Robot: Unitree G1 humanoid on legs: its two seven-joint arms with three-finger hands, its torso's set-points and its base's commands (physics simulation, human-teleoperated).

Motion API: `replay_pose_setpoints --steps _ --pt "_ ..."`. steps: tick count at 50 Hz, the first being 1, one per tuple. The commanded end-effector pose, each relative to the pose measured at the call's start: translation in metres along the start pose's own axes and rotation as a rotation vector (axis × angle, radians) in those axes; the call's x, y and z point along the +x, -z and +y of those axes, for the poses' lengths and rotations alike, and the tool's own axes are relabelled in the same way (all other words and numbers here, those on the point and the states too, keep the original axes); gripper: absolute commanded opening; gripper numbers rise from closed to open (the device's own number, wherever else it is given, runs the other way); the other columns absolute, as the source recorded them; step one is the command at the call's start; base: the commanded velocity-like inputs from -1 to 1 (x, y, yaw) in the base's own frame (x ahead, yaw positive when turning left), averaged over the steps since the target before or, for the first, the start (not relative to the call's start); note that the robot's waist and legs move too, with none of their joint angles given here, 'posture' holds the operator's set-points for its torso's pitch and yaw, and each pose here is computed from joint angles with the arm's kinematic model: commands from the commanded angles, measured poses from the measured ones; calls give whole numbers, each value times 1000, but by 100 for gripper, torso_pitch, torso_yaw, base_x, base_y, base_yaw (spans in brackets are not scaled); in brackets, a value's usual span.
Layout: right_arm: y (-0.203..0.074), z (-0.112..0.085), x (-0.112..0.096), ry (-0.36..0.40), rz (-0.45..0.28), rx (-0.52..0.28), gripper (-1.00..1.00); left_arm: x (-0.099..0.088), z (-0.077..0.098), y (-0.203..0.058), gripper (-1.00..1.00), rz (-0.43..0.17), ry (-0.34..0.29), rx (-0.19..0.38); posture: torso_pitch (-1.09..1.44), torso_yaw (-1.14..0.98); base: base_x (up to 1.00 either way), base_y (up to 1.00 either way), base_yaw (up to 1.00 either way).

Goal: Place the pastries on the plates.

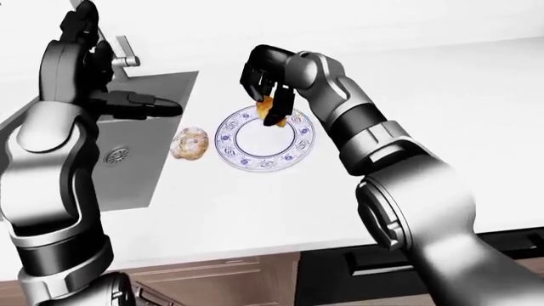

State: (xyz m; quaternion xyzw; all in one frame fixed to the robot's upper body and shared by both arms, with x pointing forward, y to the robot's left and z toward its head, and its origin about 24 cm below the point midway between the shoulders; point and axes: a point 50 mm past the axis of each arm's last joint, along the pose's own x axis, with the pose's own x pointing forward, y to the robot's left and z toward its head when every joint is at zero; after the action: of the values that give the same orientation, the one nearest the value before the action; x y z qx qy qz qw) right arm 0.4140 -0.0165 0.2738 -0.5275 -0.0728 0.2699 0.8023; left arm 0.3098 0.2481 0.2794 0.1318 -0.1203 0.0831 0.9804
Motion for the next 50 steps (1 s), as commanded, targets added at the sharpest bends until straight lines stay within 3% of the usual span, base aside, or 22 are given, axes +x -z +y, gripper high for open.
replay_pose_setpoints --steps 1,4,13,21,23,24,26,35,41,45,50 --pt "-16 -22 -6 85 -57 -24 -100 -4 7 -19 100 -87 -26 10 0 0 0 0 0" --pt "-13 -17 -5 68 -50 -28 -99 -4 7 -20 100 -87 -26 11 0 0 0 0 0" --pt "-11 -8 -2 35 -45 -34 -44 -4 7 -21 100 -88 -27 12 0 0 0 0 0" --pt "-9 -4 -1 17 -40 -37 26 -4 6 -18 100 -84 -27 15 0 0 0 0 0" --pt "-7 -2 -1 14 -38 -38 53 -4 7 -18 100 -85 -28 15 0 0 0 0 0" --pt "-6 -1 -1 6 -37 -45 83 -4 7 -18 100 -84 -29 16 0 0 0 0 0" --pt "-5 -2 -1 7 -33 -44 100 -4 7 -18 100 -84 -29 18 0 0 0 0 0" --pt "-2 -10 -4 42 -26 -15 100 -4 6 -16 100 -79 -25 15 0 0 0 0 0" --pt "5 -37 -15 135 -17 76 100 -2 6 -16 100 -61 -21 -9 0 0 0 0 0" --pt "9 -60 -27 215 -10 205 100 2 4 -20 100 -54 3 -19 0 0 0 0 0" --pt "25 -76 -39 312 16 295 100 8 1 -22 100 -21 65 27 0 0 0 0 0"
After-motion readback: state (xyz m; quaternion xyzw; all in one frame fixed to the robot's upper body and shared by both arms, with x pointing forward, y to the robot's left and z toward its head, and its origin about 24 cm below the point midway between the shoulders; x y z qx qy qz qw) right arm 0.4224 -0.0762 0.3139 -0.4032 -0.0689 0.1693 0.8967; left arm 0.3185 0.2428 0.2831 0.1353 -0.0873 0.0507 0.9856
